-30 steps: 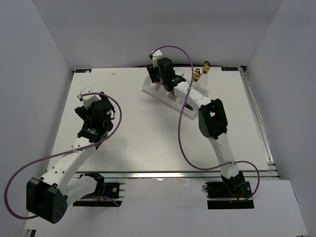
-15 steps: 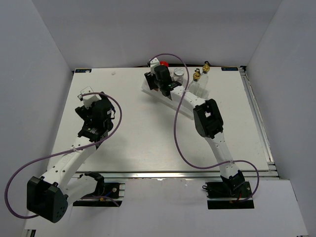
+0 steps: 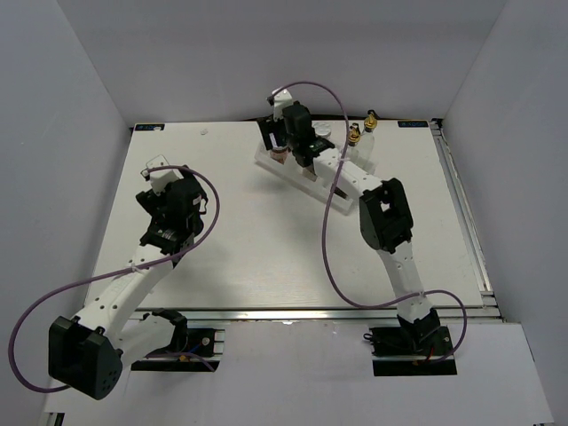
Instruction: Organize the condiment bottles
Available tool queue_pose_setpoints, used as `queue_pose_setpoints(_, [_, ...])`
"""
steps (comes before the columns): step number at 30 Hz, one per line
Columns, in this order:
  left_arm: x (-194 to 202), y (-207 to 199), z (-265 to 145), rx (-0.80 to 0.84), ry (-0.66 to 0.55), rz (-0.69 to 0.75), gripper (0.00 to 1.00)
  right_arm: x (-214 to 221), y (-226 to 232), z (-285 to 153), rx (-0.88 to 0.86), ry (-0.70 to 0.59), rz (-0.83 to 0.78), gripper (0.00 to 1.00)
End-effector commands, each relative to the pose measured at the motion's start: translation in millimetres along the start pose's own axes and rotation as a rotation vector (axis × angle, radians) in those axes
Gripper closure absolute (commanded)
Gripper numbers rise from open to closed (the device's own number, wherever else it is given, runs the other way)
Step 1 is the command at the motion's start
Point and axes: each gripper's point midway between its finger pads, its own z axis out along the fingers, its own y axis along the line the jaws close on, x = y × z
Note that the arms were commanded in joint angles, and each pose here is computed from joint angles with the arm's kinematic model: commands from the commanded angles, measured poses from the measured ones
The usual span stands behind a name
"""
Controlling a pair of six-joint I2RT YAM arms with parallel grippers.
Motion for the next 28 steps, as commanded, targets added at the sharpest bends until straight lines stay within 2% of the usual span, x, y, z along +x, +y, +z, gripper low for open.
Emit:
queue_pose_setpoints(1, [-17.3,-5.7,-2.0,0.017,-0.013,-0.042,0.02,-115.4,-1.4,-56.2,-0.042,-0.221,0.008,0.11])
queue_pose_setpoints(2, [-18.6,-6.4,-2.3,0.019,-0.013,-0.046,0.02,-133.0,-0.9,-72.2,-0.055,-0.246,0.008,0.11])
queue_pose_setpoints(6, [-19.7,-7.9,-4.7,0.028,0.005,-0.05,0.02,-158.9,11.4,-121.4,-0.15,-0.257,0.01,0.11])
queue_pose_setpoints(11, [-17.4,-3.7,-10.0,0.033,0.027,-0.05,0.02,-122.2,9.8,-191.7,-0.166,-0.141,0.079,0.11])
queue_pose_setpoints(14, [-17.8,2.5,-14.3,0.029,0.028,-0.06,0.02,-79.3,12.1,-241.2,-0.191,-0.088,0.144,0.11])
queue_pose_setpoints(15, [-17.3,3.7,-15.2,0.031,0.029,-0.062,0.02,-84.4,3.2,-267.9,-0.163,-0.122,0.169,0.11])
queue_pose_setpoints(16, [-16.7,5.4,-16.0,0.029,0.028,-0.064,0.02,-38.0,1.9,-271.1,-0.133,-0.036,0.189,0.11])
queue_pose_setpoints(17, [-14.1,6.8,-16.8,0.03,0.032,-0.065,0.02,-36.2,-6.5,-293.4,-0.095,-0.057,0.246,0.11])
queue_pose_setpoints(18, [-15.7,8.2,-18.4,0.033,0.027,-0.073,0.02,-19.5,-23.6,-300.1,0.009,-0.047,0.273,0.11])
queue_pose_setpoints(19, [-14.0,9.7,-18.7,0.03,0.03,-0.07,0.02,25.6,-31.4,-304.3,0.08,0.027,0.279,0.11])
queue_pose_setpoints(23, [-11.9,12.1,-19.4,0.032,0.027,-0.078,0.02,75.1,-89.9,-350.2,0.441,0.032,0.378,0.11])
queue_pose_setpoints(24, [-9.6,11.9,-19.0,0.034,0.029,-0.077,0.02,79.7,-109.5,-361.2,0.563,0.015,0.381,0.11])
queue_pose_setpoints(25, [-9.6,11.4,-18.6,0.035,0.026,-0.081,0.02,85.1,-117.4,-367.7,0.615,0.02,0.393,0.11])
queue_pose_setpoints(28, [-8.0,11.0,-18.8,0.039,0.032,-0.076,0.02,83.9,-128.2,-381.6,0.684,0.002,0.443,0.1])
